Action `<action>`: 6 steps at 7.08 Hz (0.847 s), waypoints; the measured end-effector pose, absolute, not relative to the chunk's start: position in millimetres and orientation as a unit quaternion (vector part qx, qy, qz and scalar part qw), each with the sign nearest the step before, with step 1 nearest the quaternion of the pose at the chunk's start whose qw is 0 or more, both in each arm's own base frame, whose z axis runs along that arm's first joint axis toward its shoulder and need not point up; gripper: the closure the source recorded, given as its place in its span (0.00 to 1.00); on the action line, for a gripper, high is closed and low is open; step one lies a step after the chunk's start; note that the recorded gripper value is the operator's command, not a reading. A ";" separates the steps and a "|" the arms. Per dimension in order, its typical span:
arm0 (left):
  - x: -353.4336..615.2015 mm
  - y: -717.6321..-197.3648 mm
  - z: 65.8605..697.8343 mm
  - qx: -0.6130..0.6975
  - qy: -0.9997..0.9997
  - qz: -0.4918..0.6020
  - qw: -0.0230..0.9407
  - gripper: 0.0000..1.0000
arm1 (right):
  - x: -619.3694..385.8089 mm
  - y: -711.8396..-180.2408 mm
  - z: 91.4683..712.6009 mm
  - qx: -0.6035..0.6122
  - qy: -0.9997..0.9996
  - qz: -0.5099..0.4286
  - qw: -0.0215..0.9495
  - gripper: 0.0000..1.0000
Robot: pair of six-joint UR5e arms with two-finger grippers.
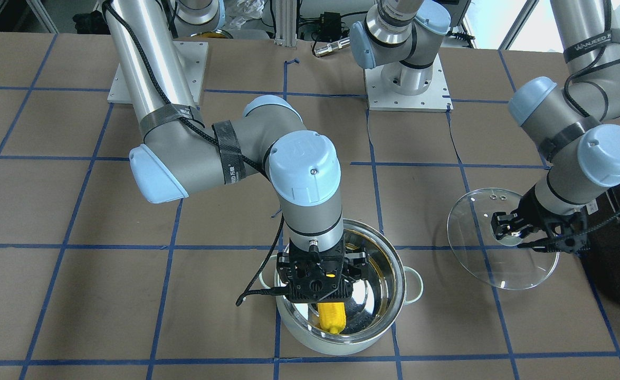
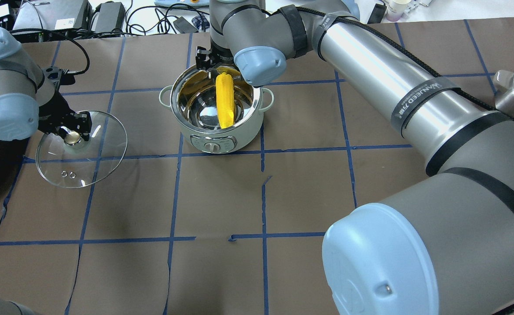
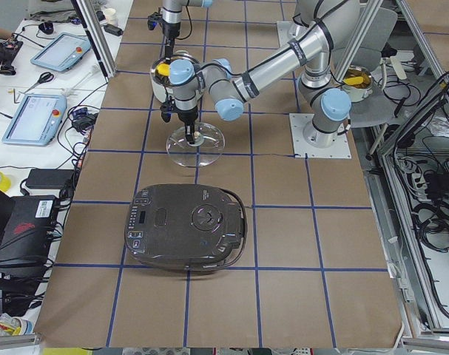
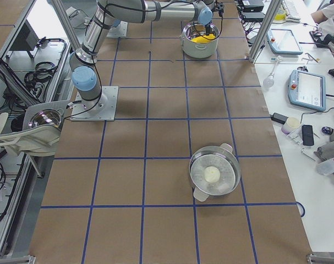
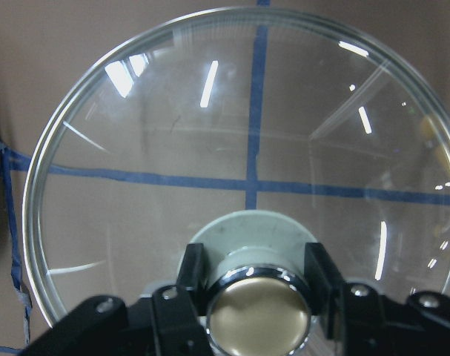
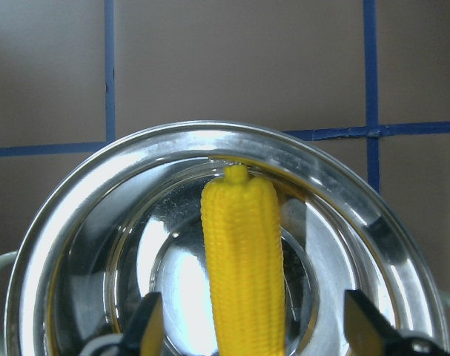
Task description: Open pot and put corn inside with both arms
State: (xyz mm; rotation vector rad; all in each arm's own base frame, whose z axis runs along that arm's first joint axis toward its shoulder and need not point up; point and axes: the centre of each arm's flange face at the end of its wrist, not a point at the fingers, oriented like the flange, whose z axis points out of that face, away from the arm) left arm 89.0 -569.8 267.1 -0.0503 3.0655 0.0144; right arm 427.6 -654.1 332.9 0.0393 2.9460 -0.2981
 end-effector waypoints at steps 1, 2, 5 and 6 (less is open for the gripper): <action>86.4 -569.6 257.2 -0.005 1.000 -0.003 0.018 1.00 | 427.3 -650.9 338.8 0.011 0.991 -0.102 0.091 0.00; 87.2 -568.8 251.2 0.000 1.000 -0.006 0.008 1.00 | 426.2 -647.7 346.8 0.008 0.990 -0.103 0.092 0.00; 92.4 -564.3 228.9 -0.002 1.000 -0.023 0.007 1.00 | 408.7 -626.5 387.4 0.005 0.994 -0.079 0.076 0.00; 93.0 -563.9 221.8 -0.001 1.000 -0.024 0.008 0.67 | 398.9 -619.6 401.1 0.001 0.995 -0.071 0.069 0.00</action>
